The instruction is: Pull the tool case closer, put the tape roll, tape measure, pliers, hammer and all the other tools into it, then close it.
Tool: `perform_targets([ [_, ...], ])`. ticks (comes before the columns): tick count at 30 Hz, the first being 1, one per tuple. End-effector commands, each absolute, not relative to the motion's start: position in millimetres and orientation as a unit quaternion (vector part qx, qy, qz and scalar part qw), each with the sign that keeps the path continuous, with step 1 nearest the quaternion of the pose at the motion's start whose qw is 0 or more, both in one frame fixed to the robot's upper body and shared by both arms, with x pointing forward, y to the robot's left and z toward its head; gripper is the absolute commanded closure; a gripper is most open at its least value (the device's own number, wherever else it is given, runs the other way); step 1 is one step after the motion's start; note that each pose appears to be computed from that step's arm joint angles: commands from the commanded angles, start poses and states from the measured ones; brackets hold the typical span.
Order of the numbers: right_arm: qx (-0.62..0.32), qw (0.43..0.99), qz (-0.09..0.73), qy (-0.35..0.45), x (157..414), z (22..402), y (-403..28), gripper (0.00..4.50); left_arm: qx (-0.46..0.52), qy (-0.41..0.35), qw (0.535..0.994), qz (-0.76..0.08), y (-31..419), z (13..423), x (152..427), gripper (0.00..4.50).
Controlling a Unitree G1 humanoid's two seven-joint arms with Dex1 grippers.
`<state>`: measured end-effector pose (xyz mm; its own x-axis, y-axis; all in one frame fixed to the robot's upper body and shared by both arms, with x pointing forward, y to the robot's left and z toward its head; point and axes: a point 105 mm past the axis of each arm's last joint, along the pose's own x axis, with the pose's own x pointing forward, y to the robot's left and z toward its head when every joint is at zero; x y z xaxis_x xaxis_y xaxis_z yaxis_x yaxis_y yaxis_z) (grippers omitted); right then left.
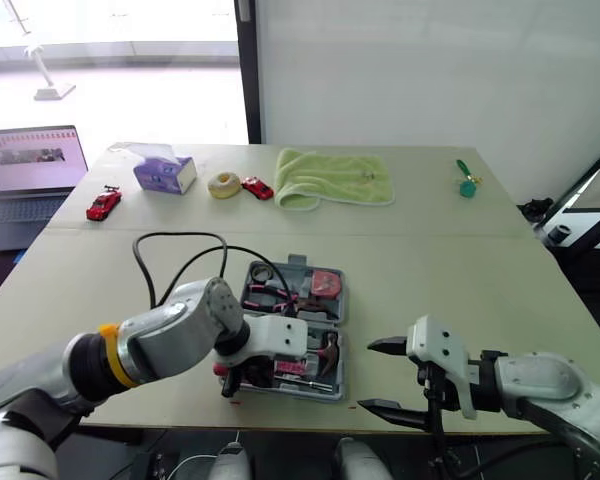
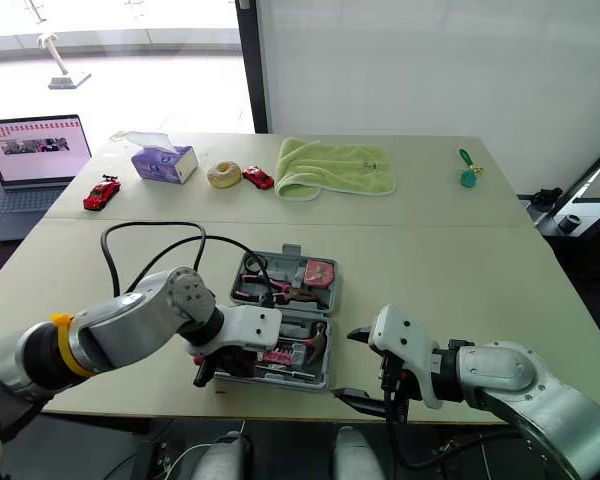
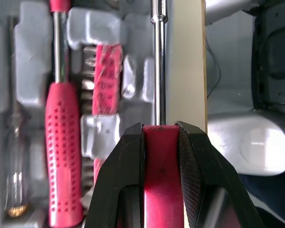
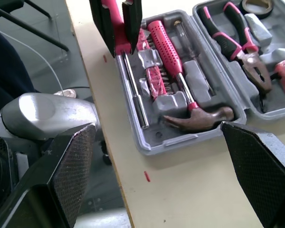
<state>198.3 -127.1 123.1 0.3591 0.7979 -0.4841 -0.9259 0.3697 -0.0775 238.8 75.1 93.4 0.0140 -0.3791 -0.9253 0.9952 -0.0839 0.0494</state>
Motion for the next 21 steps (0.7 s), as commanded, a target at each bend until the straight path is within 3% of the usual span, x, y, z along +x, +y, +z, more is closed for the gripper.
perform_targets([
  [1,-0.179,0.801,0.546,0.167,193.1,130.3,-120.3,0.0,0.436,0.358,0.575,-0.593,71.2,92.2,238.5,4.01],
  [21,-0.18,0.802,0.541,0.18,191.1,128.0,-122.4,0.0,0.444,0.333,0.582,-0.594,57.2,79.5,241.1,4.01],
])
